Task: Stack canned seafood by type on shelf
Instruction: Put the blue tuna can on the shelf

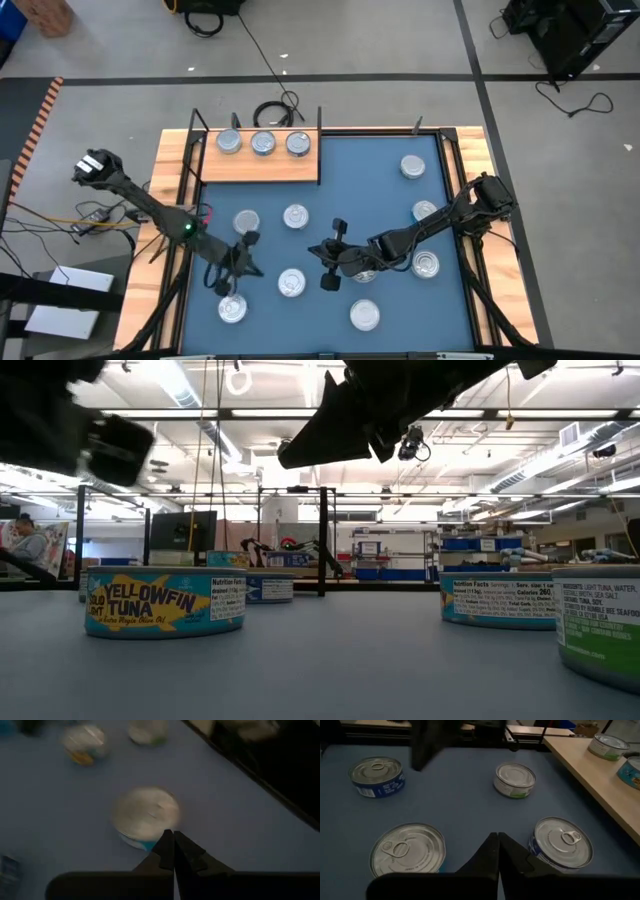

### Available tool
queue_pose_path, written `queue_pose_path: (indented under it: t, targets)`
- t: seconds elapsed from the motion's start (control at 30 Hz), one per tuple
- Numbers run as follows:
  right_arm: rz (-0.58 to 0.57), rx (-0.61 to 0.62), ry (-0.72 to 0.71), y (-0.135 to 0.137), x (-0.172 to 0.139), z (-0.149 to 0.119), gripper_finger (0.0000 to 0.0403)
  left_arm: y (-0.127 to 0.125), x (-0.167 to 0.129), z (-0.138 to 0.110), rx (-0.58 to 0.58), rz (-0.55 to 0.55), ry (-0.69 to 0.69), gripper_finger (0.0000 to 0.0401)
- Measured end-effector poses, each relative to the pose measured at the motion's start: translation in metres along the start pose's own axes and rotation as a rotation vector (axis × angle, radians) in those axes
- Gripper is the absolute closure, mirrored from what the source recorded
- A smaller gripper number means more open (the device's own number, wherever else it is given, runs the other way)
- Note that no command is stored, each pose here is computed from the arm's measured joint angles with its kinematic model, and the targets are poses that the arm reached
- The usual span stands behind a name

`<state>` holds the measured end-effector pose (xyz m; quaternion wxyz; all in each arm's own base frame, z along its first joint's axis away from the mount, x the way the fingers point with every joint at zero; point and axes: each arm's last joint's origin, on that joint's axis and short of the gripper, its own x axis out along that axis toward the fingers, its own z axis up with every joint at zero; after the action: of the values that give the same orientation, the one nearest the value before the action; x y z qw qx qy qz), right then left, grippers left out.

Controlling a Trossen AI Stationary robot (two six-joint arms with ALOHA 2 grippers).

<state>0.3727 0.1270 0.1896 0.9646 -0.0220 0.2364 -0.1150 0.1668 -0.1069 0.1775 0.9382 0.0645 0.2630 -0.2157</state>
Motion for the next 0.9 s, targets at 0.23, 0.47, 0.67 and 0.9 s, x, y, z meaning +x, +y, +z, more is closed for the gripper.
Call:
queue_pose_path:
  t: [0.23,0.47,0.67,0.9]
  targets:
    - [-0.003,-0.009,0.015,0.0,0.0,-0.002,0.0387,-0.031,-0.014,0.02,-0.136,-0.071,0.199,0.0393]
    - [0.008,-0.052,0.019,-0.003,0.002,-0.001,0.0387,-0.049,0.0,0.005,-0.233,-0.044,0.385,0.0334]
    - [0.014,-0.06,0.026,-0.005,0.003,-0.001,0.0388,-0.054,0.017,-0.01,-0.251,-0.021,0.498,0.0284]
    - [0.016,-0.068,0.029,-0.005,0.003,-0.002,0.0388,-0.055,0.019,-0.012,-0.288,-0.007,0.518,0.0287]
